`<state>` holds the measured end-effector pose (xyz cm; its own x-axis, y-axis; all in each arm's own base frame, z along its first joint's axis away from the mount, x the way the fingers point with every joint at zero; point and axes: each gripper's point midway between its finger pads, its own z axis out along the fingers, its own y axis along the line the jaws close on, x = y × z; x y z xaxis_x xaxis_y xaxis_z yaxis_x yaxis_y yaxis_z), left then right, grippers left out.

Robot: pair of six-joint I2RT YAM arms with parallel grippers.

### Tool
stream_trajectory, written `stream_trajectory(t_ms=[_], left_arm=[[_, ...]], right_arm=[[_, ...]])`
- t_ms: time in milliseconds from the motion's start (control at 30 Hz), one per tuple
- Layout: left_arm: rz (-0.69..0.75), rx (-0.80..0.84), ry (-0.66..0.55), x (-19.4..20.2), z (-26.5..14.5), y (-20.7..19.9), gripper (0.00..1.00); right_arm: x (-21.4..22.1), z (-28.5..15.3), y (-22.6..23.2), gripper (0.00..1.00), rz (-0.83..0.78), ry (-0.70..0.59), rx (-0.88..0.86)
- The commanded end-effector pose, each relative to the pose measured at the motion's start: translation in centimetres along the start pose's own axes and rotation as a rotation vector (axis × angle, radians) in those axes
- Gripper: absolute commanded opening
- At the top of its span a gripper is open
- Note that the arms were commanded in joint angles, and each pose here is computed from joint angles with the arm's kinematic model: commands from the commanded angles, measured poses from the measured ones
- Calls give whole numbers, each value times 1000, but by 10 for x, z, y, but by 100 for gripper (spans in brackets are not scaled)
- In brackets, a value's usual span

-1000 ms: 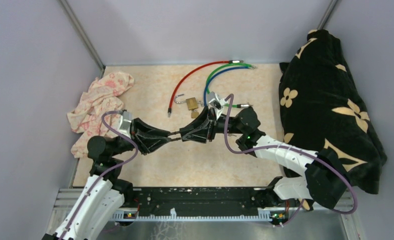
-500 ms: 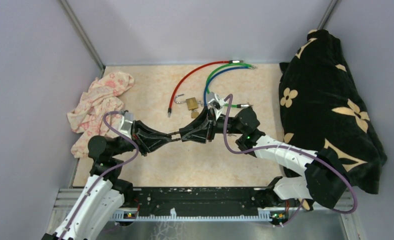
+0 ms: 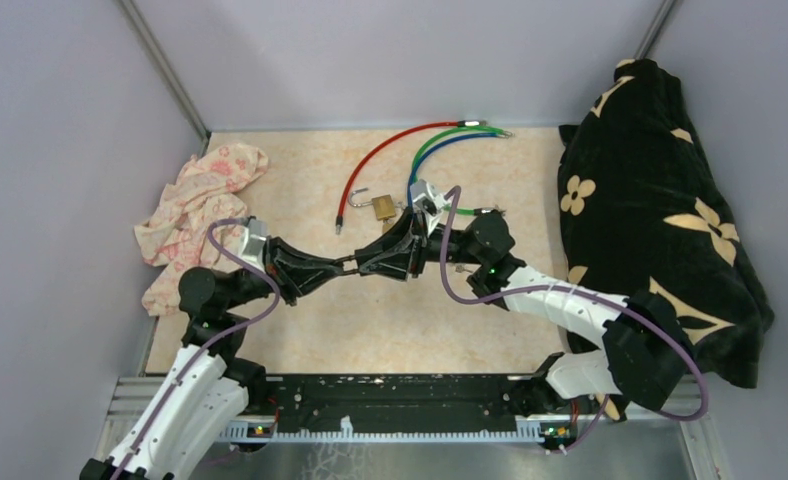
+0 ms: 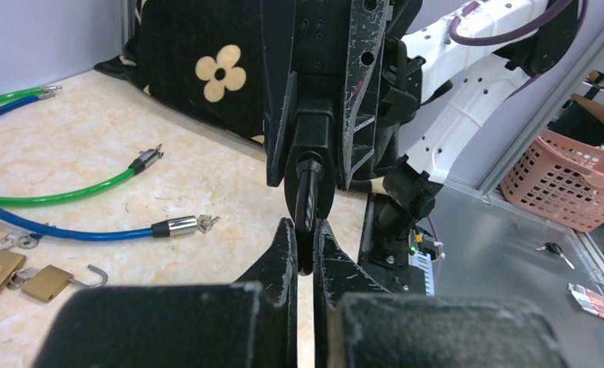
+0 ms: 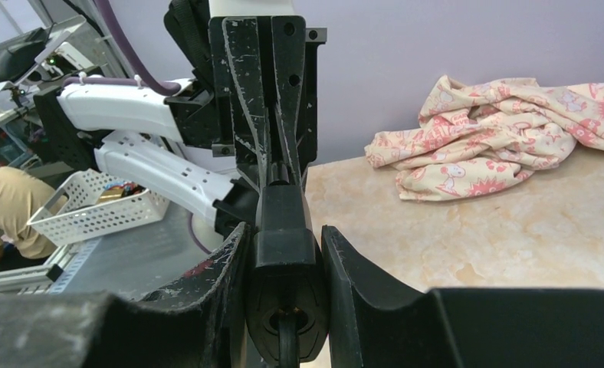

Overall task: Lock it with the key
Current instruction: Lock the lock.

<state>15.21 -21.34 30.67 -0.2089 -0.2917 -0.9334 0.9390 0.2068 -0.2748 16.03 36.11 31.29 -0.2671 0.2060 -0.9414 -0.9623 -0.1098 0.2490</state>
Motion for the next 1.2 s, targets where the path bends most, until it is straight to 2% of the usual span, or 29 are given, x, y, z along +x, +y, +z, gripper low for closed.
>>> stream_trajectory(t_ms=[0, 367, 767, 967, 1167], left_arm=[[47, 26, -38, -16, 10, -6, 0], [76, 8, -44, -14, 17, 2, 0], [119, 175, 19, -9, 23, -29, 0], [178, 203, 2, -17, 26, -35, 0], [111, 231, 51, 7, 24, -38, 0]], right_arm=[[-25, 24, 11, 0, -102, -58, -52], [-6, 40, 2, 0, -94, 7, -56], [24, 49, -5, 0, -103, 110, -95], [35, 54, -8, 0, -115, 132, -96], [25, 60, -9, 0, -125, 104, -92]])
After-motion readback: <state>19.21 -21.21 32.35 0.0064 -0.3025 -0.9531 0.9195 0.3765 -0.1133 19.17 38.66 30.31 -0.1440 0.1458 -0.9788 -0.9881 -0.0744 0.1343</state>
